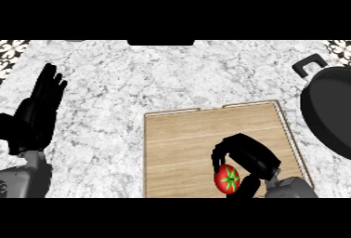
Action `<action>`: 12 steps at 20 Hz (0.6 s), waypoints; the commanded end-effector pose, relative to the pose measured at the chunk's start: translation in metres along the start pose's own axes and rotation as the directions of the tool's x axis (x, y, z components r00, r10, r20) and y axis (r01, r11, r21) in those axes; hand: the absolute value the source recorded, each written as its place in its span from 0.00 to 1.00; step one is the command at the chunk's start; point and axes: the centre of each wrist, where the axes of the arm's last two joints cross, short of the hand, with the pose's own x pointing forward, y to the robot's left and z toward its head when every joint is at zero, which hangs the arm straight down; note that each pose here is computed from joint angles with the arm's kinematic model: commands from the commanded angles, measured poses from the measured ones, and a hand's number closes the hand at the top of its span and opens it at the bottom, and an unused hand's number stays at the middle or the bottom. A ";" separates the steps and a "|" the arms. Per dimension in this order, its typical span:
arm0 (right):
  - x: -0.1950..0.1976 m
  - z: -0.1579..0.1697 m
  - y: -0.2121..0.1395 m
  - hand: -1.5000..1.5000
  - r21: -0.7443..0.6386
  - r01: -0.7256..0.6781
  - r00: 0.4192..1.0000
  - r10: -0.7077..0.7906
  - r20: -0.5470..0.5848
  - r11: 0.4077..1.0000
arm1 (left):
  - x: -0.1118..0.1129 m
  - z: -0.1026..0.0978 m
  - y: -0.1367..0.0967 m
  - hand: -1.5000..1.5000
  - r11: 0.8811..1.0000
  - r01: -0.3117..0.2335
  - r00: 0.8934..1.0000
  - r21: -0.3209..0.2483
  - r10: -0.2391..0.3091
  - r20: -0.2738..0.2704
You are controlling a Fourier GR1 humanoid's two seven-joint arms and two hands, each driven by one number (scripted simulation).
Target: Pick the tomato from the tray and place it in the pot
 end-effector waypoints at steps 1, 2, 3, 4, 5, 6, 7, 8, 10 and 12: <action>-0.010 -0.008 0.018 1.00 0.009 0.003 1.000 -0.003 0.007 1.000 | -0.004 0.015 0.000 0.50 1.000 -0.023 1.000 -0.012 0.023 0.006; -0.022 -0.011 0.012 1.00 0.011 -0.008 1.000 0.008 0.025 1.000 | -0.004 -0.002 0.012 0.50 1.000 -0.008 1.000 -0.008 0.007 -0.007; 0.006 0.006 0.023 1.00 0.009 -0.015 1.000 0.015 0.021 1.000 | 0.002 -0.004 0.020 0.50 1.000 -0.008 1.000 0.010 0.008 0.000; -0.012 -0.019 0.000 1.00 -0.008 -0.012 0.999 0.012 0.029 1.000 | -0.010 0.004 0.002 0.50 1.000 -0.007 1.000 0.009 0.007 0.014; 0.010 -0.006 0.004 1.00 -0.006 -0.010 1.000 0.010 0.002 1.000 | -0.002 -0.007 0.008 0.50 1.000 -0.006 1.000 -0.004 0.006 -0.010; -0.004 -0.006 0.014 1.00 -0.039 -0.011 1.000 0.012 0.022 0.999 | 0.006 -0.008 -0.001 0.50 1.000 -0.001 1.000 0.015 0.001 -0.011; -0.009 0.027 0.024 1.00 0.014 -0.060 0.998 0.060 0.005 0.998 | -0.017 -0.003 0.004 0.50 1.000 0.004 1.000 -0.003 -0.004 0.008; 0.022 0.046 0.006 1.00 0.026 -0.091 0.995 0.092 -0.028 0.995 | -0.004 -0.002 0.010 0.50 1.000 -0.011 1.000 0.027 0.011 -0.008; 0.013 0.090 0.037 1.00 0.121 -0.149 0.988 0.154 -0.028 0.981 | -0.005 0.001 0.014 0.50 0.999 0.010 1.000 0.033 -0.010 -0.013; 0.022 0.113 0.035 1.00 0.191 -0.225 0.970 0.238 -0.047 0.955 | -0.011 -0.004 0.015 0.50 0.997 0.023 0.999 0.075 -0.021 -0.026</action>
